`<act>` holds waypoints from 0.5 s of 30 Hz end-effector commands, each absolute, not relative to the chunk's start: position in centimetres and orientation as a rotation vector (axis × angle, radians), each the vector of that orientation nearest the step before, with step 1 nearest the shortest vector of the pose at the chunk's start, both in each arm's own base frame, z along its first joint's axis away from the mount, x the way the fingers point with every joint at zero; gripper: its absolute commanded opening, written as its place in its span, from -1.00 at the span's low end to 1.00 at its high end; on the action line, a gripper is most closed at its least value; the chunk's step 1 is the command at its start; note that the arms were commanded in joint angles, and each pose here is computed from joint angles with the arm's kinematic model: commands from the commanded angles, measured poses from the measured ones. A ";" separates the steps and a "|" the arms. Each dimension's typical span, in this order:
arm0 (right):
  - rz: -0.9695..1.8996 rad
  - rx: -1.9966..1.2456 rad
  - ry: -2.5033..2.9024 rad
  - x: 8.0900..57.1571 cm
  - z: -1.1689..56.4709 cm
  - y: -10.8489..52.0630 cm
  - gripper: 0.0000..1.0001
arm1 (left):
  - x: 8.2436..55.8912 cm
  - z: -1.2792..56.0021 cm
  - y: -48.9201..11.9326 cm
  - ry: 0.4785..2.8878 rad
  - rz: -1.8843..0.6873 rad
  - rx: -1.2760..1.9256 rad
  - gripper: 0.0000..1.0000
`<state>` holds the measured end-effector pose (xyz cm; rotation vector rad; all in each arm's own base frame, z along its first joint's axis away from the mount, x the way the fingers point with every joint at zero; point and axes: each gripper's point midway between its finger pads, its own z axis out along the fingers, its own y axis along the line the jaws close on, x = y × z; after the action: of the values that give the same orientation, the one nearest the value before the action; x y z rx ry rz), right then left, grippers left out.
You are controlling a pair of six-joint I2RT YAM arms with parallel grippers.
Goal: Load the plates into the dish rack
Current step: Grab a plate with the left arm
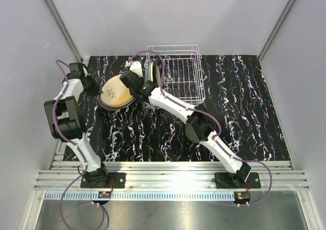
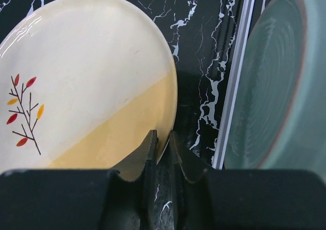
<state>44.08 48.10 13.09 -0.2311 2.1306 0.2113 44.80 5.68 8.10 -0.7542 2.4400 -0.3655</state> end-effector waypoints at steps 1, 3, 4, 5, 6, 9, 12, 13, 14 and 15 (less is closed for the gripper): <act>0.365 -0.188 2.102 42.1 16.6 50.8 -1.00 | 41.0 7.0 2.7 2.597 -0.412 -0.760 -0.67; 0.365 -0.178 2.106 41.9 16.8 50.5 -1.00 | 41.0 7.5 2.9 2.587 -0.390 -0.755 -0.47; 0.365 -0.160 2.106 41.9 17.0 50.3 -1.00 | 41.2 7.7 3.0 2.579 -0.388 -0.750 -0.40; 0.365 -0.144 2.096 42.0 17.6 50.1 -1.00 | 41.2 8.0 3.1 2.572 -0.383 -0.745 -0.39; 0.368 -0.135 2.094 42.0 17.6 50.1 -1.00 | 41.2 8.1 3.1 2.570 -0.383 -0.744 -0.39; 0.385 -0.111 2.080 41.9 18.7 49.9 -1.00 | 41.3 8.6 3.1 2.562 -0.378 -0.737 -0.26; 0.403 -0.109 2.076 41.6 19.3 50.1 -1.00 | 41.4 9.0 3.2 2.553 -0.375 -0.731 -0.15; 0.409 -0.109 2.071 41.5 19.6 50.3 -1.00 | 41.3 9.0 3.3 2.553 -0.370 -0.730 -0.08; 0.412 -0.111 2.069 41.4 19.8 50.2 -1.00 | 41.3 9.1 3.3 2.552 -0.368 -0.726 -0.07; 0.417 -0.109 2.067 41.3 20.1 50.2 -1.00 | 41.4 9.3 3.3 2.548 -0.366 -0.724 -0.07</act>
<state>43.79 48.09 13.12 -0.1274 2.1451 0.2507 42.76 4.53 8.39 -0.7545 2.5137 -0.3359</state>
